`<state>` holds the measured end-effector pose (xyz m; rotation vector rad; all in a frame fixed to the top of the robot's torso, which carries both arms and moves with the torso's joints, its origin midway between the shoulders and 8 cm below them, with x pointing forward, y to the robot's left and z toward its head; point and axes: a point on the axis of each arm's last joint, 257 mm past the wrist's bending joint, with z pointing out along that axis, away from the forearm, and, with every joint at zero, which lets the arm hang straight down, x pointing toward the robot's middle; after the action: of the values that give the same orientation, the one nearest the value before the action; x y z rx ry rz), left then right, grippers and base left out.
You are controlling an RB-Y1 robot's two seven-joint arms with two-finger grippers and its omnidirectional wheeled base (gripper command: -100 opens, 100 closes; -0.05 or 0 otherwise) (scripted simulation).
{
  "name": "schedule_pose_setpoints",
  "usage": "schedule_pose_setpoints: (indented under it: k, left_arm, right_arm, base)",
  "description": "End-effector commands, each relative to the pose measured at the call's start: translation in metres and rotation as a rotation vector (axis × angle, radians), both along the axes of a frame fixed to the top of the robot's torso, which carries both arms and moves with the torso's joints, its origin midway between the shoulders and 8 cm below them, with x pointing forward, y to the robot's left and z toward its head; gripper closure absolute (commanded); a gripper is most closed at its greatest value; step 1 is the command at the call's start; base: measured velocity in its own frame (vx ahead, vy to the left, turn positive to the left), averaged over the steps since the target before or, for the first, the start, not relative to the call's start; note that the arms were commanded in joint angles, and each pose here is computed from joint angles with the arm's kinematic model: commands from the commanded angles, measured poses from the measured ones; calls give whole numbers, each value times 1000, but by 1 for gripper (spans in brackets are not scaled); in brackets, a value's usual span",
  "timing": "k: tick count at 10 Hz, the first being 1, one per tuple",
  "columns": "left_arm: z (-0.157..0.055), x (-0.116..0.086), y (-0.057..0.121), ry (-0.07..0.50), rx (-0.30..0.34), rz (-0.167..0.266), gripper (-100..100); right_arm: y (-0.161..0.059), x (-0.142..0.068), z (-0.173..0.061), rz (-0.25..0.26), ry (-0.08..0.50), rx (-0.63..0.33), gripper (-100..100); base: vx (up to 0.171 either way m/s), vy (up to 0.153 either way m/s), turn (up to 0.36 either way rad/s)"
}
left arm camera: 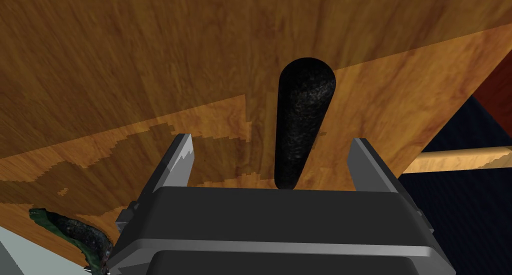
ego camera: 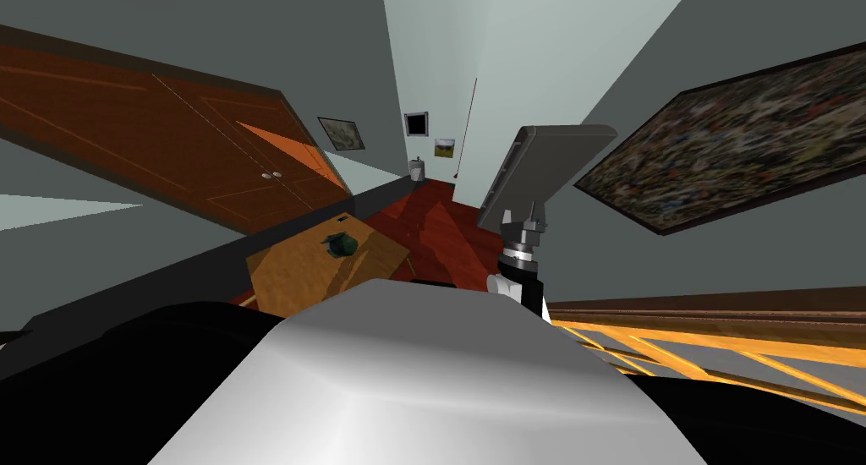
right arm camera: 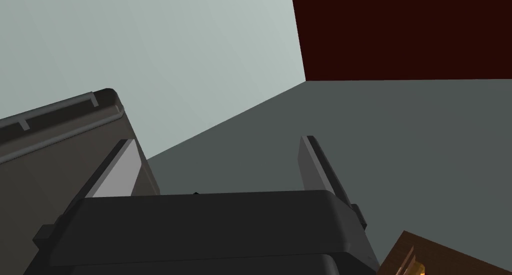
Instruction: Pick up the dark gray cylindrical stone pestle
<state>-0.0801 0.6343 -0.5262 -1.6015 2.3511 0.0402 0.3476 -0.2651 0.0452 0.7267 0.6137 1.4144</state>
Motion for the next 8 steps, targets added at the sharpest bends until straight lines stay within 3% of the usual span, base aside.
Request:
schedule_pose_setpoints:
  k: [1, 8]
  left_arm:
    - [-1, -3, 0, -10, 3, 23, -100]
    - [-12, -34, -19, 3, -2, 99, -100]
  right_arm:
    - [0, 0, 0, 0, 0, 0, 0]
    - [0, 0, 0, 0, 0, 0, 0]
  base:
    - [-42, 14, -98]
    - [-43, 10, -135]
